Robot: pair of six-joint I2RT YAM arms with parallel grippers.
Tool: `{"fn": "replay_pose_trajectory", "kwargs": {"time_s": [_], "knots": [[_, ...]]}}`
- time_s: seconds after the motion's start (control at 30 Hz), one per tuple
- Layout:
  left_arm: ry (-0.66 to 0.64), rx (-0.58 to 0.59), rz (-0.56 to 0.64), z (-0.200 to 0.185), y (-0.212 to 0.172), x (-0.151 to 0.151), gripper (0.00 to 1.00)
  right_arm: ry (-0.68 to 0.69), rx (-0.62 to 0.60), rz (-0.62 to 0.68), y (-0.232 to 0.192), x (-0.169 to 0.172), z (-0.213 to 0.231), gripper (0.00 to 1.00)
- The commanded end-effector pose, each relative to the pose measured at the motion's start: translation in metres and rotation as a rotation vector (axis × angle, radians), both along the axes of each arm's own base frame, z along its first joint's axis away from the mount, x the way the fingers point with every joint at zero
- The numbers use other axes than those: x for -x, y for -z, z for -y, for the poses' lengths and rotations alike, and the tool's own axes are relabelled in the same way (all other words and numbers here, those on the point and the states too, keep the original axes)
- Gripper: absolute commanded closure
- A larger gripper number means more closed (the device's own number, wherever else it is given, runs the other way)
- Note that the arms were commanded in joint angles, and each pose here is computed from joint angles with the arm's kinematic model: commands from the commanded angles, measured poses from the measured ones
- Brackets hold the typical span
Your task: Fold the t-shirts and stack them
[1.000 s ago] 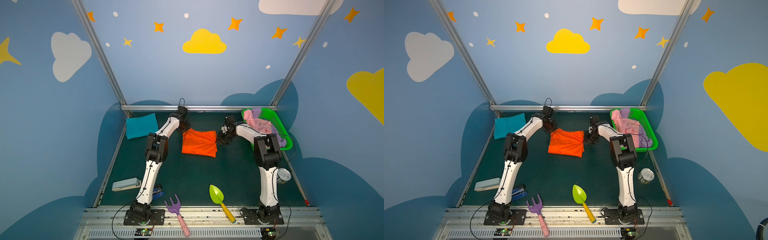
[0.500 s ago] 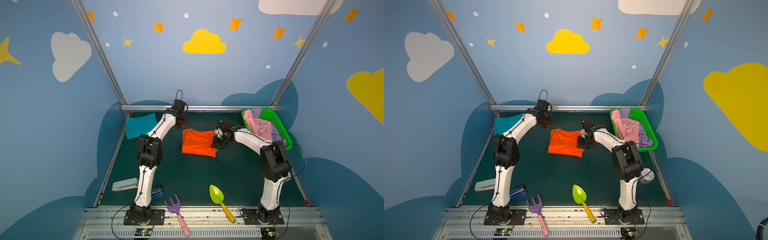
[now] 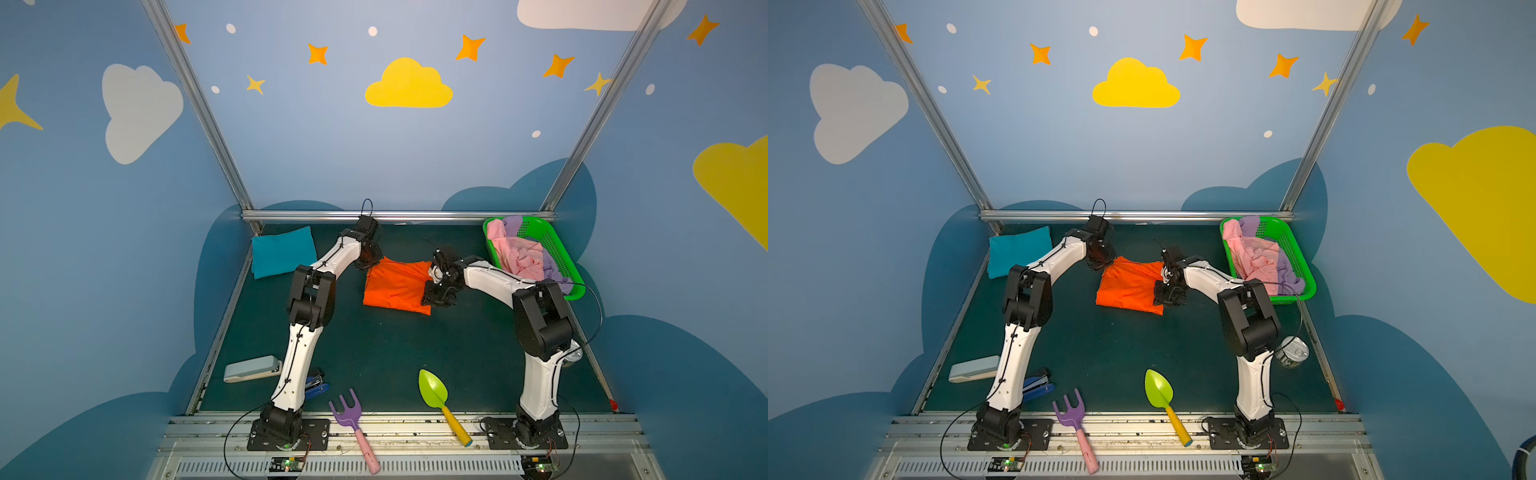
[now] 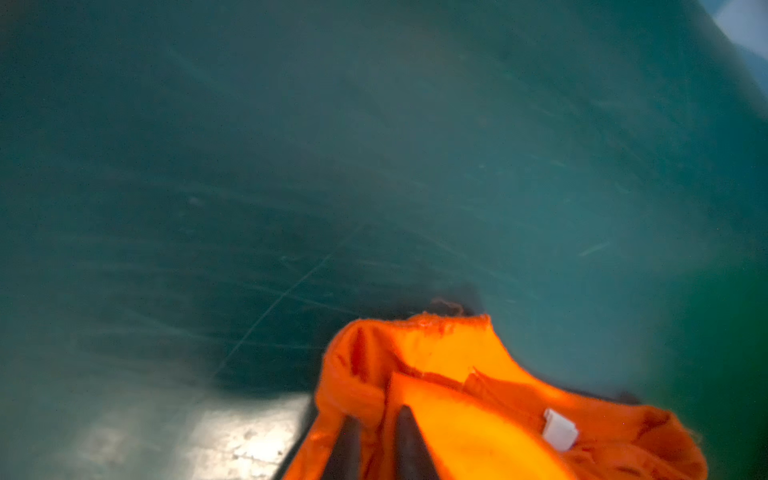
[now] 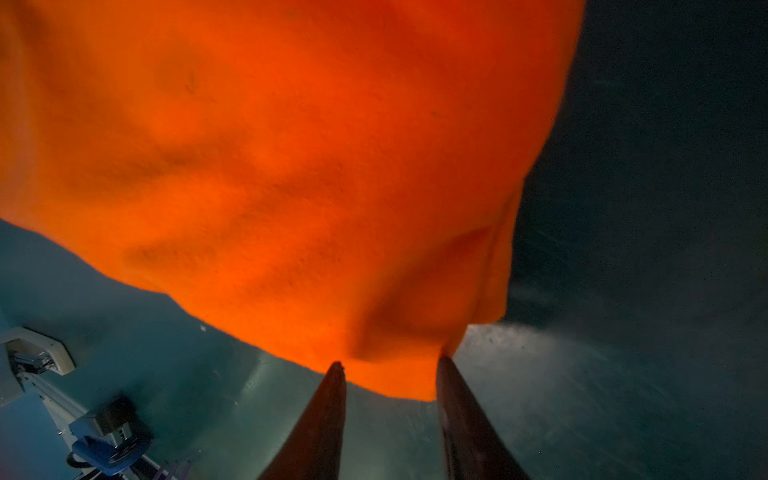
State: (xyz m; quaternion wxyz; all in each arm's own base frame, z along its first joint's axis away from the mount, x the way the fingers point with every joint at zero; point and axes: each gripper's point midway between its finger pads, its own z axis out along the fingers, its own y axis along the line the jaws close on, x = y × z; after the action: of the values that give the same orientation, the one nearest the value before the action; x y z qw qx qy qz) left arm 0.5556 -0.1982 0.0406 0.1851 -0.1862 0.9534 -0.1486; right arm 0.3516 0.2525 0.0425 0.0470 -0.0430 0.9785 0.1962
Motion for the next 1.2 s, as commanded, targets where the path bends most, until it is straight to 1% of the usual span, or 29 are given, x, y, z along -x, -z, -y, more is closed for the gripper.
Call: {"fn": "replay_pose_trajectory", "kwargs": {"time_s": [0.0, 0.03, 0.1, 0.17, 0.23, 0.33, 0.4, 0.43, 0.47, 0.53, 0.57, 0.6, 0.63, 0.77, 0.87, 0.93, 1.07, 1.17], "knots": [[0.005, 0.003, 0.003, 0.001, -0.009, -0.004, 0.96, -0.007, 0.044, -0.05, 0.017, 0.012, 0.006, 0.62], [0.003, 0.006, 0.017, 0.0, -0.017, -0.007, 0.96, -0.006, 0.052, -0.06, 0.021, 0.015, 0.007, 0.64], [-0.001, 0.013, 0.044, -0.001, -0.033, -0.011, 0.96, -0.001, 0.063, -0.075, 0.027, 0.019, 0.009, 0.71], [-0.013, 0.014, 0.068, -0.006, -0.046, -0.014, 0.96, 0.0, 0.075, -0.095, 0.035, 0.024, 0.012, 0.85], [-0.024, 0.011, 0.076, -0.013, -0.053, -0.014, 0.96, 0.0, 0.093, -0.115, 0.041, 0.03, 0.015, 0.93], [-0.032, 0.01, 0.062, -0.019, -0.051, -0.008, 0.96, -0.005, 0.118, -0.131, 0.044, 0.037, 0.022, 0.96], [-0.035, 0.004, 0.046, -0.023, -0.045, 0.0, 0.96, -0.012, 0.123, -0.132, 0.041, 0.042, 0.025, 0.96], [-0.04, 0.005, 0.04, -0.024, -0.041, 0.004, 0.93, -0.014, 0.124, -0.132, 0.04, 0.044, 0.027, 0.96], [-0.045, 0.003, 0.031, -0.025, -0.037, 0.008, 0.85, -0.018, 0.121, -0.131, 0.037, 0.046, 0.027, 0.96], [-0.056, -0.002, 0.01, -0.029, -0.027, 0.016, 0.59, -0.022, 0.116, -0.13, 0.031, 0.049, 0.028, 0.92], [-0.061, -0.002, 0.004, -0.031, -0.025, 0.018, 0.51, -0.024, 0.113, -0.129, 0.028, 0.05, 0.029, 0.89], [-0.065, -0.005, 0.001, -0.032, -0.025, 0.021, 0.47, -0.025, 0.113, -0.128, 0.024, 0.052, 0.029, 0.86], [-0.071, -0.011, 0.001, -0.034, -0.026, 0.023, 0.46, -0.024, 0.112, -0.123, 0.021, 0.053, 0.03, 0.83], [-0.086, -0.024, 0.036, -0.039, -0.042, 0.025, 0.45, -0.018, 0.119, -0.083, 0.005, 0.052, 0.035, 0.76], [-0.075, -0.001, 0.081, -0.03, -0.057, 0.021, 0.46, -0.012, 0.127, -0.036, -0.01, 0.046, 0.038, 0.71], [-0.049, 0.02, 0.096, -0.017, -0.062, 0.019, 0.46, -0.009, 0.118, -0.014, -0.018, 0.041, 0.036, 0.68], [0.002, 0.029, 0.101, 0.008, -0.059, 0.018, 0.45, -0.013, 0.069, 0.006, -0.027, 0.033, 0.024, 0.68], [0.029, 0.0, 0.066, 0.019, -0.04, 0.017, 0.45, -0.006, 0.028, 0.016, -0.031, 0.028, 0.014, 0.68]]}}
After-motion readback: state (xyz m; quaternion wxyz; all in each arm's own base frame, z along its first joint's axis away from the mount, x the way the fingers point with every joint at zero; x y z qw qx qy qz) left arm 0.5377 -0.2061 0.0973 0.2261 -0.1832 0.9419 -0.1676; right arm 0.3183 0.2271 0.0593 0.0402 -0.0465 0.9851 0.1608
